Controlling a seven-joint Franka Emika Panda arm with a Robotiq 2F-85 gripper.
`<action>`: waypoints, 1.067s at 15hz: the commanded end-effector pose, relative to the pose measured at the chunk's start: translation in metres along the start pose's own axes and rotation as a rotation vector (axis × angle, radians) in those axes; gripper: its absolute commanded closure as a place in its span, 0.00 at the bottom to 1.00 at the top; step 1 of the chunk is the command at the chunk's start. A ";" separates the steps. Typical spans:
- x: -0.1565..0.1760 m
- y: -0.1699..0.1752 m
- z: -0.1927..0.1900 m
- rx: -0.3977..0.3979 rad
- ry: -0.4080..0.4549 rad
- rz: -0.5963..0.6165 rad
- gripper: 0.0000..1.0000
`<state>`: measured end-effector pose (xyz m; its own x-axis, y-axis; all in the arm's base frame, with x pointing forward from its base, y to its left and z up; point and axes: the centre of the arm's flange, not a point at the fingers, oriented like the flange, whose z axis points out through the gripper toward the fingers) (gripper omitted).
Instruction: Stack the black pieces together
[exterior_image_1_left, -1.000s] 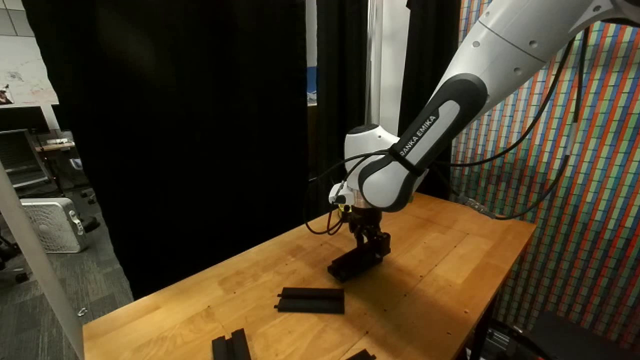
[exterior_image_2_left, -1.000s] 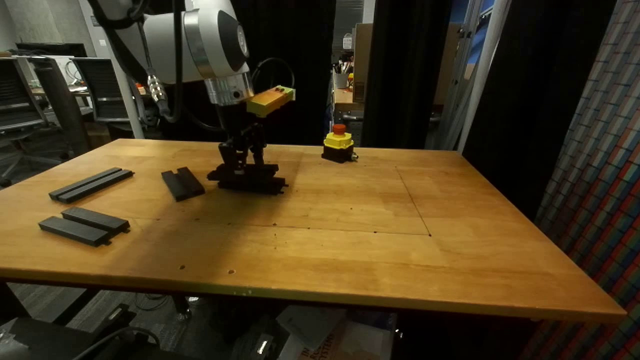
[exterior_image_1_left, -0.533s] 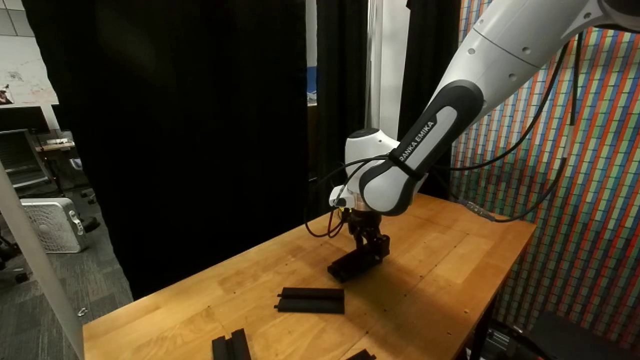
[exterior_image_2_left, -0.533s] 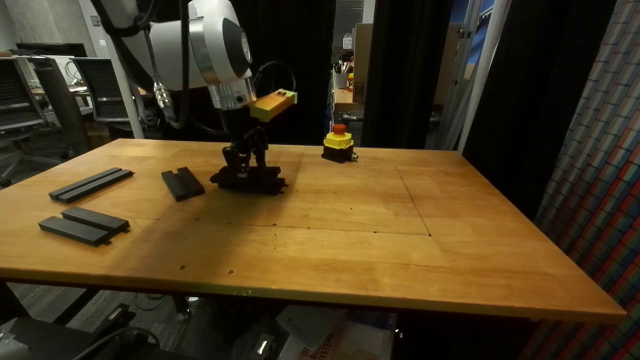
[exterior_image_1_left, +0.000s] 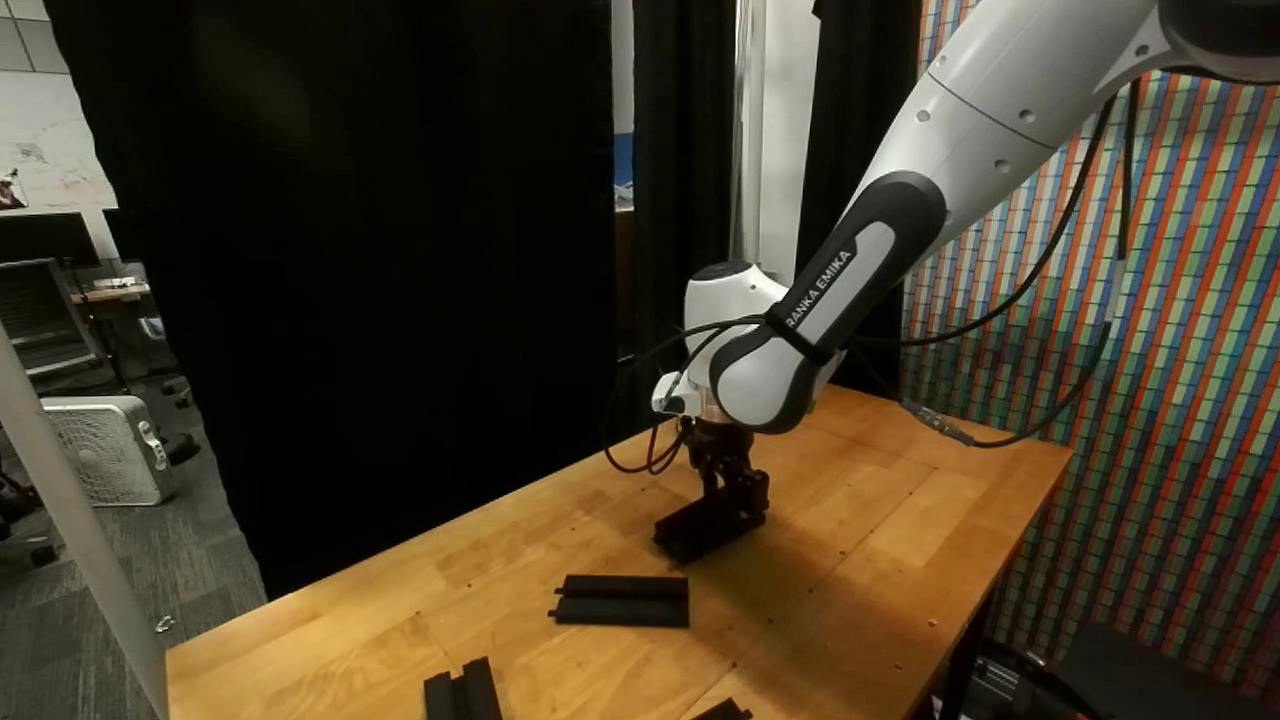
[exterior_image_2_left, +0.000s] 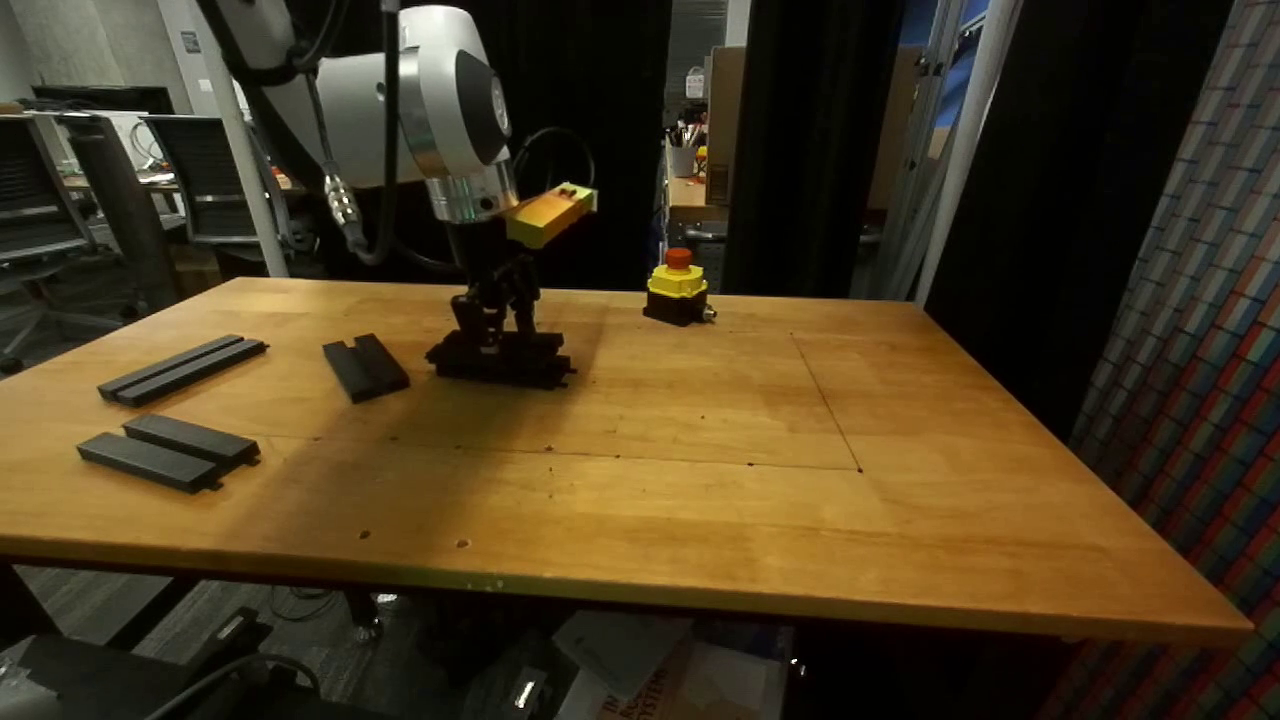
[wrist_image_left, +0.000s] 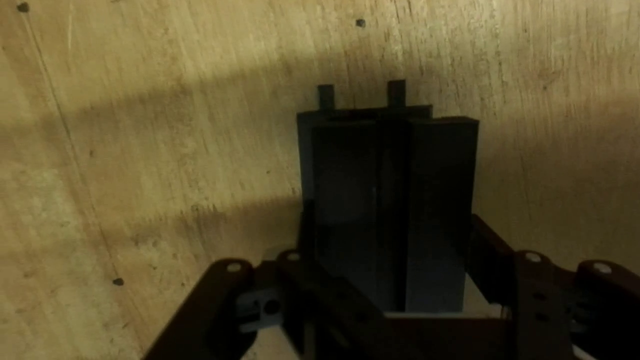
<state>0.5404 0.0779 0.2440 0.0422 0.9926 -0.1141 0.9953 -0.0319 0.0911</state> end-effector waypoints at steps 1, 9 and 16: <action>-0.003 0.012 -0.001 -0.026 0.018 0.000 0.54; -0.009 0.015 0.009 -0.015 0.019 0.011 0.54; -0.014 0.014 0.009 -0.009 0.027 0.003 0.54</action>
<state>0.5497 0.0678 0.2363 0.0590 0.9924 -0.1083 0.9947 -0.0492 0.0908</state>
